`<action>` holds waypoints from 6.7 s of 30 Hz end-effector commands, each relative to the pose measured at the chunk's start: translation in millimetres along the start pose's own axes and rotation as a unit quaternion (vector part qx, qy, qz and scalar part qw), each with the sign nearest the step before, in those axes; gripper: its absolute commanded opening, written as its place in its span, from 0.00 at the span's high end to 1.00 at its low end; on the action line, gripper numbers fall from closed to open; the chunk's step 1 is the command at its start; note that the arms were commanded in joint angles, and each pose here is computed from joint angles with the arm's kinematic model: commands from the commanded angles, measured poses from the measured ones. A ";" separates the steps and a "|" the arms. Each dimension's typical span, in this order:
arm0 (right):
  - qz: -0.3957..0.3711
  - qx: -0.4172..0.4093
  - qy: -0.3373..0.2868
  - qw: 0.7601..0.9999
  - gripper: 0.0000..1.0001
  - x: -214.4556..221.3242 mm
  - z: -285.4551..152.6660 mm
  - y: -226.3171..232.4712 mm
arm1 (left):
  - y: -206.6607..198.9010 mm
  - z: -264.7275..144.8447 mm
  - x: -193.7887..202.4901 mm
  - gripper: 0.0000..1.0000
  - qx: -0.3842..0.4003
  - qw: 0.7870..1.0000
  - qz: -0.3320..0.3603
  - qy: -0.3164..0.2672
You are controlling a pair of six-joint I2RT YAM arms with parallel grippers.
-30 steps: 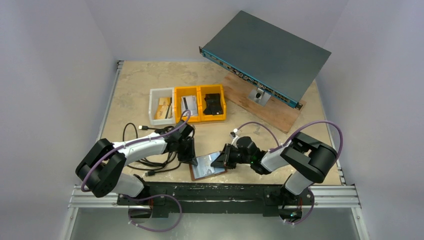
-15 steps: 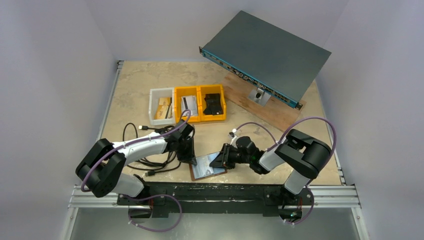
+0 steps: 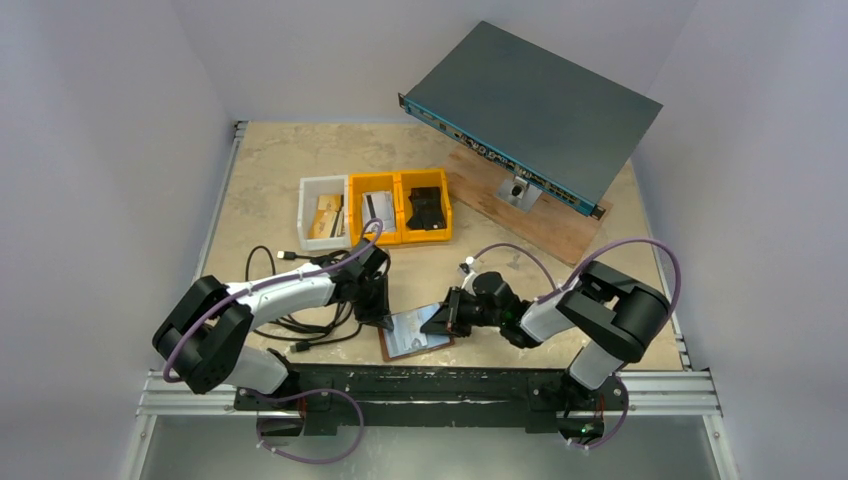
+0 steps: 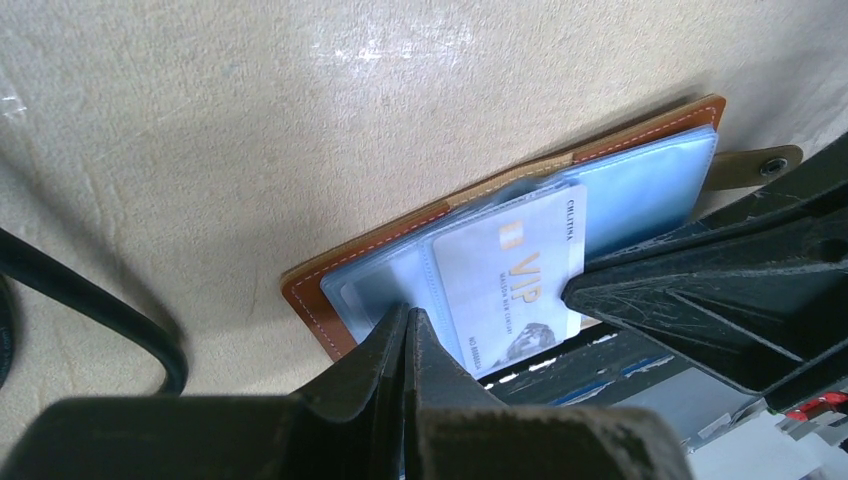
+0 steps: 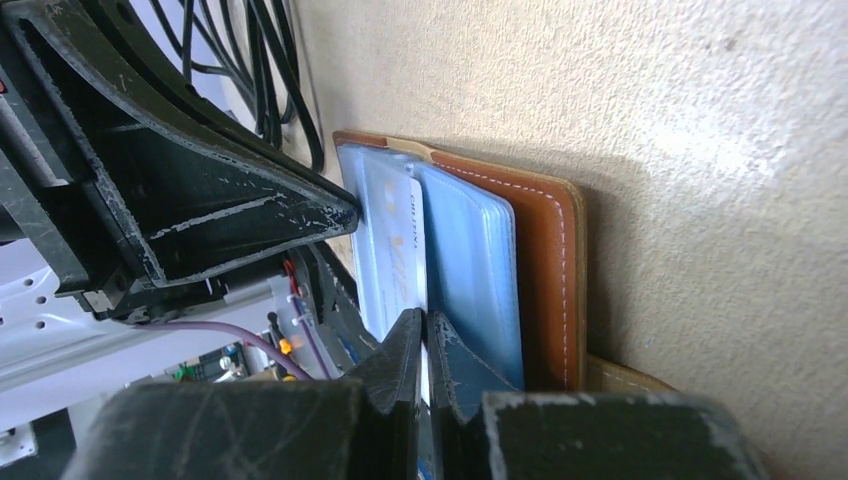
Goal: Take the credit cards out of the card holder
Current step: Remove the credit card from the card holder, then place the credit card in the storage box, then remove the credit card from the card holder.
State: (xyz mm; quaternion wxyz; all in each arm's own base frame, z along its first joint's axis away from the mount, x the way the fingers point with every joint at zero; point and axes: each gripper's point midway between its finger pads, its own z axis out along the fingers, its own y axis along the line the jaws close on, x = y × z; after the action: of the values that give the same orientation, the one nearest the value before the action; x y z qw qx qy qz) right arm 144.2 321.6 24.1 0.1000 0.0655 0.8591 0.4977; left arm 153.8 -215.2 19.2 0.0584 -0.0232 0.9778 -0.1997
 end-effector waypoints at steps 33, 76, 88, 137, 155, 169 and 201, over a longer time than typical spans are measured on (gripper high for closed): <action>-0.020 0.075 -0.052 0.996 1.00 -16.8 -21.8 -30.7 | 42.3 7.1 6.1 1.00 -0.085 0.996 0.007 0.008; -0.057 0.023 -0.121 0.991 1.00 -65.2 -66.4 73.4 | -55.6 -85.4 -43.5 0.51 0.179 0.980 0.007 -0.085; -0.033 -0.086 -0.101 0.991 1.00 -73.7 -70.4 131.5 | -85.2 -103.2 -49.4 0.40 0.342 0.934 -0.034 -0.093; -0.131 0.066 -0.208 0.967 0.05 -109.2 -112.5 107.6 | -25.2 -151.2 -220.4 1.00 0.026 0.965 -0.062 -0.252; -0.151 0.097 -0.227 0.957 0.05 -109.8 -129.4 96.3 | -16.6 -91.4 -300.2 0.67 -0.009 0.978 -0.056 -0.201; -0.195 0.139 -0.174 0.955 0.08 -89.7 -87.8 88.5 | -21.0 -157.5 -230.5 0.31 0.034 0.970 -0.051 -0.237; -0.316 0.342 -0.003 0.885 0.40 5.9 25.0 26.0 | 13.2 -120.8 -82.3 0.30 0.101 0.980 -0.049 -0.162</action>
State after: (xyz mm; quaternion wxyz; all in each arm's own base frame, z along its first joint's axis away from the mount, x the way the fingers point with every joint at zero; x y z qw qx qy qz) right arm 142.9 354.4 29.7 0.2260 -0.1870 0.9477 0.1259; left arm 213.8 -143.7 127.5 0.1992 -0.1069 0.9357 -0.2708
